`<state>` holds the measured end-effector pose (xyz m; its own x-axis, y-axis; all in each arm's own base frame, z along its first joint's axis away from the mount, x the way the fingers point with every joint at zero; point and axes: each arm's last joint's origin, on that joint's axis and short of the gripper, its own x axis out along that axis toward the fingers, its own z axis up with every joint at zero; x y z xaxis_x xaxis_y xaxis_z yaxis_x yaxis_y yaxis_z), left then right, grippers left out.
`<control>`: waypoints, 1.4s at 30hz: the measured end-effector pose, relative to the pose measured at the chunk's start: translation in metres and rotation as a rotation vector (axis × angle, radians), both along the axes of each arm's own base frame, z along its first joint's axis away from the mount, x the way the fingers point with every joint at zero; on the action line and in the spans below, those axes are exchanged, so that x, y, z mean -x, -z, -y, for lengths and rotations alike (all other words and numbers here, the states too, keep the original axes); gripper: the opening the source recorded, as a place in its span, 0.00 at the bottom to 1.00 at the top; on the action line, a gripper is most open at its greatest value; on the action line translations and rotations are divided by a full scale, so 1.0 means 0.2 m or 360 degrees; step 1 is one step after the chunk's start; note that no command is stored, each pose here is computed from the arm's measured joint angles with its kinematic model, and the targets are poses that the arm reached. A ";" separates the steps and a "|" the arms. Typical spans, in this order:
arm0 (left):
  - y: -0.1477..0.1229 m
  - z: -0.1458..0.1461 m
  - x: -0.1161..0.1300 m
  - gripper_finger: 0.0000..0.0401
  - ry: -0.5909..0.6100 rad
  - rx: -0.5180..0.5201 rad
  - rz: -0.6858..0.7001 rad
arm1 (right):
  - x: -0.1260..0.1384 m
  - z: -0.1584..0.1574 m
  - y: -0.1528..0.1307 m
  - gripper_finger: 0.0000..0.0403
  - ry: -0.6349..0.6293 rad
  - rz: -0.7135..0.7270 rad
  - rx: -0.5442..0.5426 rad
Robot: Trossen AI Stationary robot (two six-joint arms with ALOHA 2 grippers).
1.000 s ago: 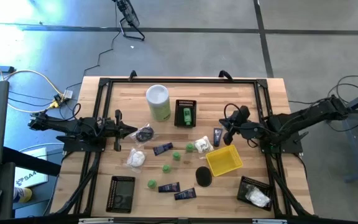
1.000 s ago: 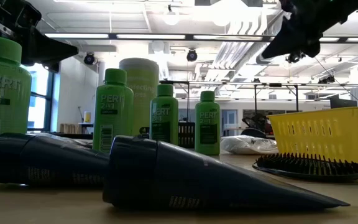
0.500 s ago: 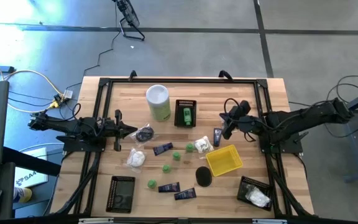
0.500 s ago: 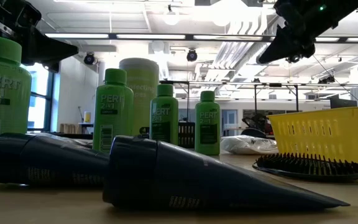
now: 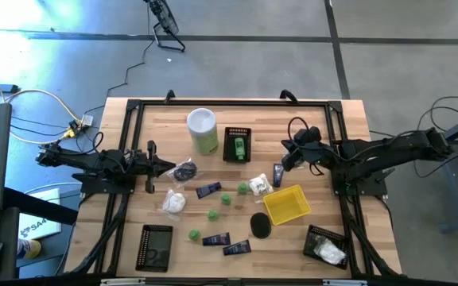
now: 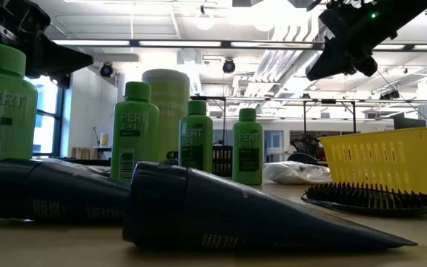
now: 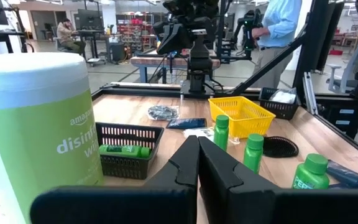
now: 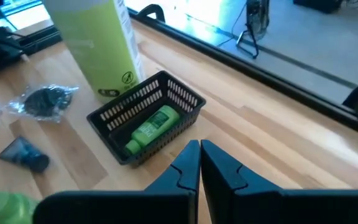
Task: Pick & Place Travel size toiletries
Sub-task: Put the black hair brush into the bottom left black bin
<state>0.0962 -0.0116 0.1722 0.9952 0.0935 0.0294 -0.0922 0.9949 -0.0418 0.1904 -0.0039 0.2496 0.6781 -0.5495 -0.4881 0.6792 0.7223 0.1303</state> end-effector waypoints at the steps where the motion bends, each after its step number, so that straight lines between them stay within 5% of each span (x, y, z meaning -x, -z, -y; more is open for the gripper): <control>1: 0.00 0.00 0.00 0.01 0.0000 0.0000 0.0000 | 0.00 0.00 0.00 0.02 -0.0016 -0.0001 -0.0012; 10: 0.00 0.00 0.00 0.01 0.0000 -0.0006 -0.0002 | -0.01 -0.02 0.01 0.02 -0.0240 -0.0066 -0.0054; 17: 0.00 0.00 0.00 0.01 -0.0003 -0.0015 -0.0004 | 0.00 0.01 0.03 0.02 0.0166 0.0139 -0.0401; 25: 0.00 0.00 0.00 0.01 -0.0006 -0.0015 -0.0005 | 0.04 0.01 0.16 0.02 0.0575 -0.0034 -0.0660; 36: 0.00 0.00 0.00 0.01 -0.0009 -0.0016 -0.0008 | -0.01 0.01 0.27 0.03 0.0698 -0.0223 -0.0623; 42: 0.00 0.00 0.00 0.01 -0.0012 -0.0016 -0.0008 | -0.04 0.01 0.34 0.13 0.0729 -0.0340 -0.0588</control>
<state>0.0962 -0.0114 0.1719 0.9946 0.1005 0.0255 -0.0997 0.9945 -0.0316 0.1982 -0.0059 0.1815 0.2802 -0.5301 -0.8003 0.9478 0.2848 0.1432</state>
